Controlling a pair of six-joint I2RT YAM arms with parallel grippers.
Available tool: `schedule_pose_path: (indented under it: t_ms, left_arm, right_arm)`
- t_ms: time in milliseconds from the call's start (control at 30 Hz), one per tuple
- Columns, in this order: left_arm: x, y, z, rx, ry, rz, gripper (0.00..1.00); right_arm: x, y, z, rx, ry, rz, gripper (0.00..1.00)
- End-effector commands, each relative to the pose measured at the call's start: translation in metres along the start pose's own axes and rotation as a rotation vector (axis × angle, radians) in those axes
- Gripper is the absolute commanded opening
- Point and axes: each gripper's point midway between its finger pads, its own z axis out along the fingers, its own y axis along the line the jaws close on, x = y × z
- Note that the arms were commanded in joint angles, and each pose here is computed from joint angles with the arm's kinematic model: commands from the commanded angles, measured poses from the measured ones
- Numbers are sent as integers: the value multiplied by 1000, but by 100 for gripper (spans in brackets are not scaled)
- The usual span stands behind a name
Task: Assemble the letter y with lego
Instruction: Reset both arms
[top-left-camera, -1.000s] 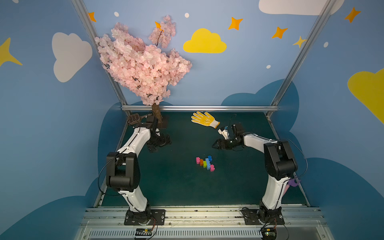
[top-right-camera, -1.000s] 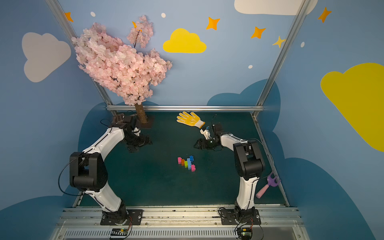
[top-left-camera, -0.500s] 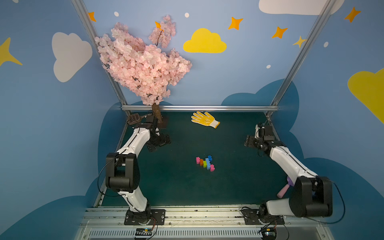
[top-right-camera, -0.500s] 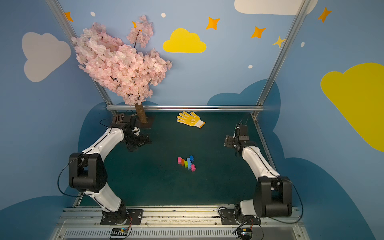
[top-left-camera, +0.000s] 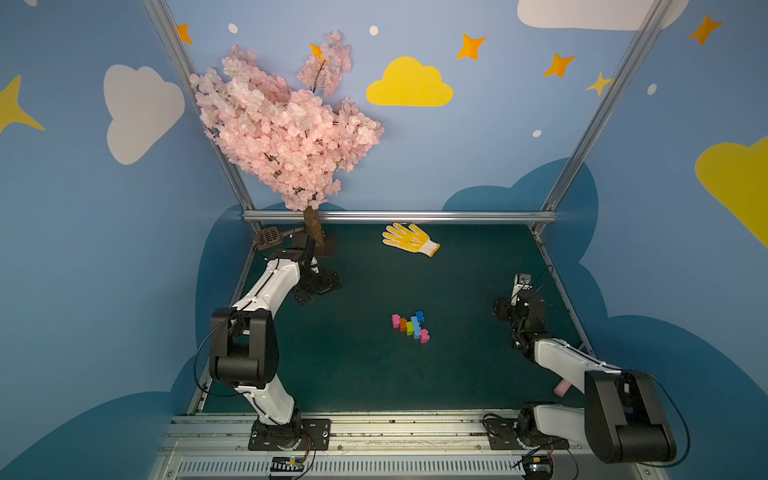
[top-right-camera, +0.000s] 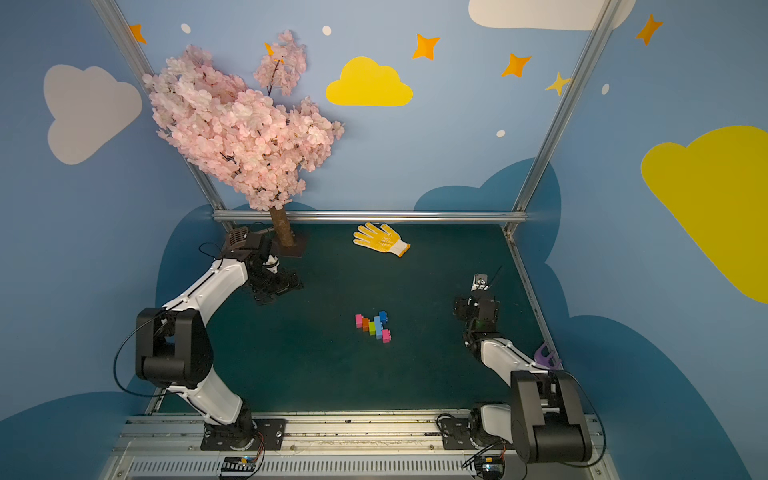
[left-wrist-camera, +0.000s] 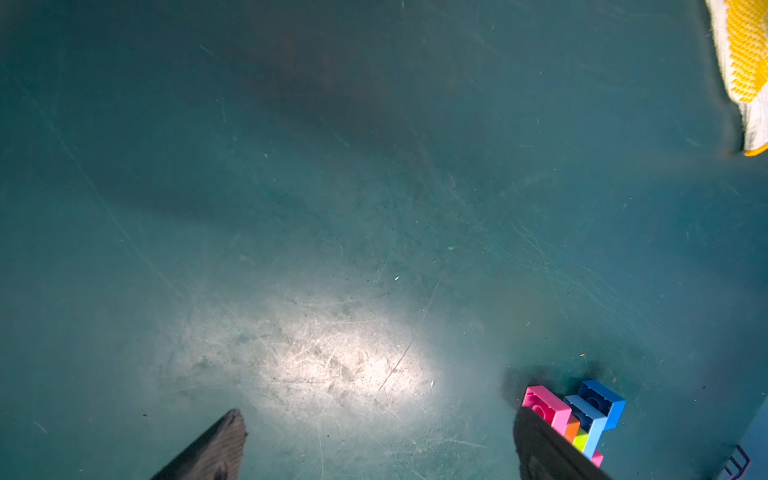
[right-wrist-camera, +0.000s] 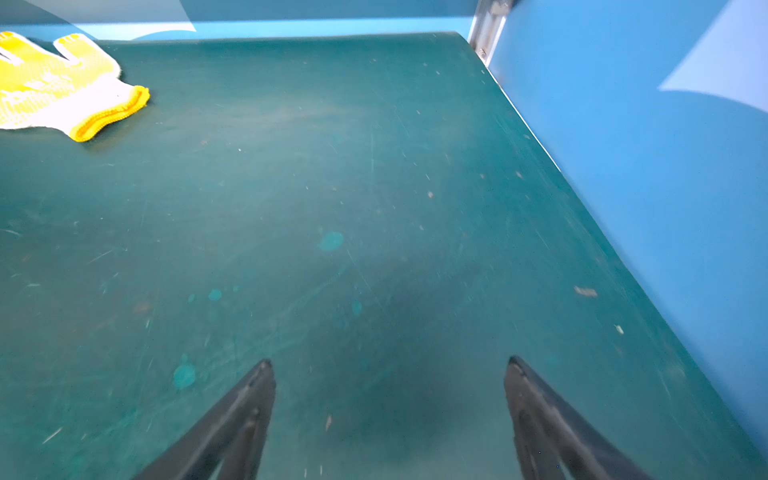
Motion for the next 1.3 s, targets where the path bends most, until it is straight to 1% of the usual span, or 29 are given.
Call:
schedule_pose_path:
  t_ms: [0, 67, 133, 200, 267, 367, 433, 467, 500, 533, 600, 633, 667, 700, 767, 800, 833, 867, 967, 1000, 1067, 1100, 1133, 1167, 1200, 1233, 1267]
  left_arm:
    - [-9, 4, -11, -15, -82, 5, 100]
    - [-14, 8, -13, -28, -138, 13, 100]
    - [-20, 12, -15, -33, -232, 33, 100]
    - [-26, 18, -18, -30, -348, 48, 100]
    - [-31, 19, -26, -11, -472, 91, 100]
    - [-32, 34, -46, -64, -655, 151, 100]
    - [-32, 45, -61, -123, -770, 186, 100]
    - [-30, 51, -67, -147, -826, 202, 100]
    - [-29, 56, -70, -162, -884, 216, 100]
    - [-28, 56, -74, -156, -940, 231, 100]
    - [-24, 57, -77, -122, -1033, 246, 100]
    - [-23, 57, -78, -111, -1063, 237, 100]
    - [-23, 58, -79, -106, -1083, 232, 100]
    - [-23, 57, -74, -120, -1074, 270, 100]
    - [-25, 62, -63, -193, -1020, 325, 100]
    - [-26, 71, -57, -242, -994, 309, 100]
    - [-26, 77, -50, -265, -977, 288, 100]
    - [-26, 82, -44, -271, -970, 255, 100]
    - [-26, 80, -26, -229, -979, 243, 100]
    - [-28, 79, -24, -221, -1009, 238, 100]
    - [-35, 71, -26, -244, -1059, 312, 100]
    - [-34, 69, -23, -245, -1062, 329, 100]
    - [-34, 73, -16, -256, -1047, 318, 100]
    - [-37, 71, -14, -252, -1077, 328, 100]
    - [-39, 63, -12, -232, -1103, 368, 100]
    - [-38, 59, -8, -230, -1079, 393, 100]
    - [-38, 62, -7, -240, -1057, 375, 100]
  right_arm:
    - [-15, 5, 13, -9, -77, 3, 86]
    - [-17, 3, 19, 19, -94, 20, 86]
    - [-17, 5, 24, 11, -60, 17, 86]
    - [-16, 8, 29, 3, -21, 10, 86]
    - [-16, 7, 28, -1, -20, 10, 86]
    - [-15, 10, 28, -20, -16, 2, 86]
    - [-13, 23, 27, -96, -17, -38, 84]
    - [-10, 26, 24, -124, -25, -52, 85]
    - [-6, 35, 23, -176, -57, -88, 87]
    - [-8, 39, 20, -190, -119, -98, 87]
    - [-10, 38, 19, -179, -186, -65, 88]
    - [-12, 37, 21, -174, -197, -56, 89]
    - [-14, 36, 21, -175, -201, -50, 90]
    - [-13, 36, 21, -174, -190, -52, 90]
    - [-9, 36, 23, -173, -142, -74, 90]
    - [-9, 36, 23, -171, -112, -68, 90]
    - [-11, 36, 23, -170, -93, -62, 90]
    - [-5, 38, 23, -186, -42, -87, 90]
    - [-5, 37, 23, -187, -45, -84, 90]
    - [-6, 37, 23, -186, -50, -84, 90]
    - [-6, 37, 23, -187, -49, -84, 90]
    - [-6, 37, 23, -186, -51, -84, 90]
    - [-6, 37, 23, -186, -49, -84, 90]
    - [-6, 37, 23, -187, -49, -84, 90]
    - [-7, 37, 23, -185, -52, -84, 90]
    - [-6, 37, 23, -188, -51, -84, 90]
    - [-6, 38, 23, -189, -50, -84, 90]
